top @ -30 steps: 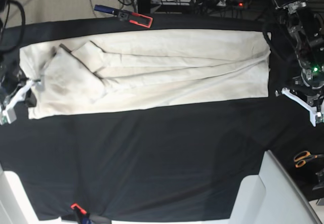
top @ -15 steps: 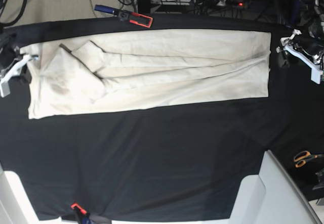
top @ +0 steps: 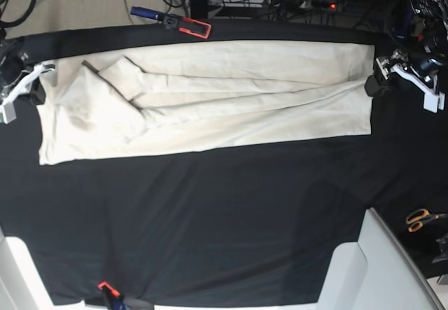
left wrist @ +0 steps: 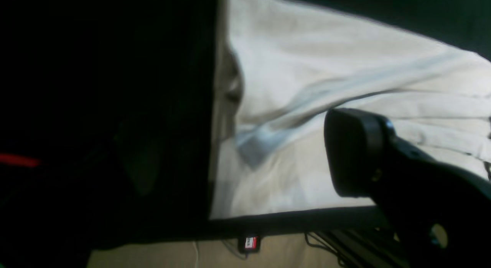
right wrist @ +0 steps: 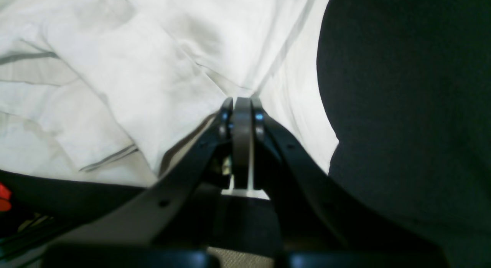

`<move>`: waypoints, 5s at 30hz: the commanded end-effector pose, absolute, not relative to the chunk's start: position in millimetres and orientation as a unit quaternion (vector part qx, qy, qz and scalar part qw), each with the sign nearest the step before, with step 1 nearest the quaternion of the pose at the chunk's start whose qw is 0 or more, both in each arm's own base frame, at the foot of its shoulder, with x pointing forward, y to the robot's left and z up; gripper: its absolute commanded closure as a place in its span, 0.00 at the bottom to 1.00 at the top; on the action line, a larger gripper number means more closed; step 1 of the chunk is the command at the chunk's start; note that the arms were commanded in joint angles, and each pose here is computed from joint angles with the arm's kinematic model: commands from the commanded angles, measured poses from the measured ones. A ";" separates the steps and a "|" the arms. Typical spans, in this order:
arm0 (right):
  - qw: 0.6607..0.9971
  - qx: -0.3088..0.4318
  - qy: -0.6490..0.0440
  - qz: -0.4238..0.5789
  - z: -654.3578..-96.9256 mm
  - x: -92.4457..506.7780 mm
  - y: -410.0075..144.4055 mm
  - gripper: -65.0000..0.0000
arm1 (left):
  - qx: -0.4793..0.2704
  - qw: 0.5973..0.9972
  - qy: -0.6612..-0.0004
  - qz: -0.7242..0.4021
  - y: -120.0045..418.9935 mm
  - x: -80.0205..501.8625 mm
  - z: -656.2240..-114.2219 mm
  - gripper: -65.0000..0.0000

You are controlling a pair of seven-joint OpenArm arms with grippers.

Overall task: Fold the T-shirt properly
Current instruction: 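Lower both grippers to the two ends of the cream strip, then grasp the strip end with the left gripper, right gripper pinning its end, then lift the strip end with the left gripper and fold it toward the right gripper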

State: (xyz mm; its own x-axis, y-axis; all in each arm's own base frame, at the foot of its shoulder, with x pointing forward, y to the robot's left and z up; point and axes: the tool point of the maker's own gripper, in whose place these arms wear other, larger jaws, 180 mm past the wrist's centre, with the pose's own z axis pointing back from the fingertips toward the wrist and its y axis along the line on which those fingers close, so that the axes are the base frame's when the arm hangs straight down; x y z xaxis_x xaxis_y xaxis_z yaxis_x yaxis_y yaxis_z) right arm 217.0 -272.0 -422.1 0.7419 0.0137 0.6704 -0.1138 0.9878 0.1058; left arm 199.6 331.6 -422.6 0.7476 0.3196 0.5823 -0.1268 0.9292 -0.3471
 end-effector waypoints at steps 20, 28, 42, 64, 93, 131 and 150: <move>0.924 0.065 -0.376 0.040 -411.5 224.6 -277.5 1.00 | -0.120 0.939 -0.311 0.086 330.3 206.2 -466.1 0.03; 0.923 0.065 -0.376 0.040 -411.1 225.3 -277.5 1.00 | -0.151 0.932 -0.316 0.099 300.1 214.1 -476.3 0.03; 0.923 0.065 -0.378 0.039 -410.5 226.9 -277.7 1.00 | -0.166 0.928 -0.315 0.107 284.6 214.0 -481.6 0.36; 0.924 0.065 -0.376 0.039 -411.7 225.3 -277.8 1.00 | -0.129 0.936 -0.322 0.064 291.4 231.1 -470.0 1.00; 0.927 0.066 -0.368 0.019 -422.4 231.0 -287.3 1.00 | -0.066 0.910 -0.373 -0.167 46.1 256.7 -410.1 1.00; 0.924 0.065 -0.375 0.020 -418.8 237.4 -287.3 0.99 | -0.118 0.915 -0.347 -0.169 -7.4 258.8 -427.8 1.00; 0.924 0.065 -0.375 0.020 -418.8 237.4 -287.3 0.99 | -0.157 0.896 -0.333 -0.248 -69.9 252.9 -431.2 0.15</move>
State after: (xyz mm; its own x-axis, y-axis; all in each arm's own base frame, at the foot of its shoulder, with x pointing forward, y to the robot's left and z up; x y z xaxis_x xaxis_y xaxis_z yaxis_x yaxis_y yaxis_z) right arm 228.6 -280.7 -431.1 0.7468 -0.0277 0.6645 -0.0736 0.9895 0.1241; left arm 244.9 -59.4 -444.1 0.6806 -0.3646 0.6355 0.5440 0.8325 -0.1050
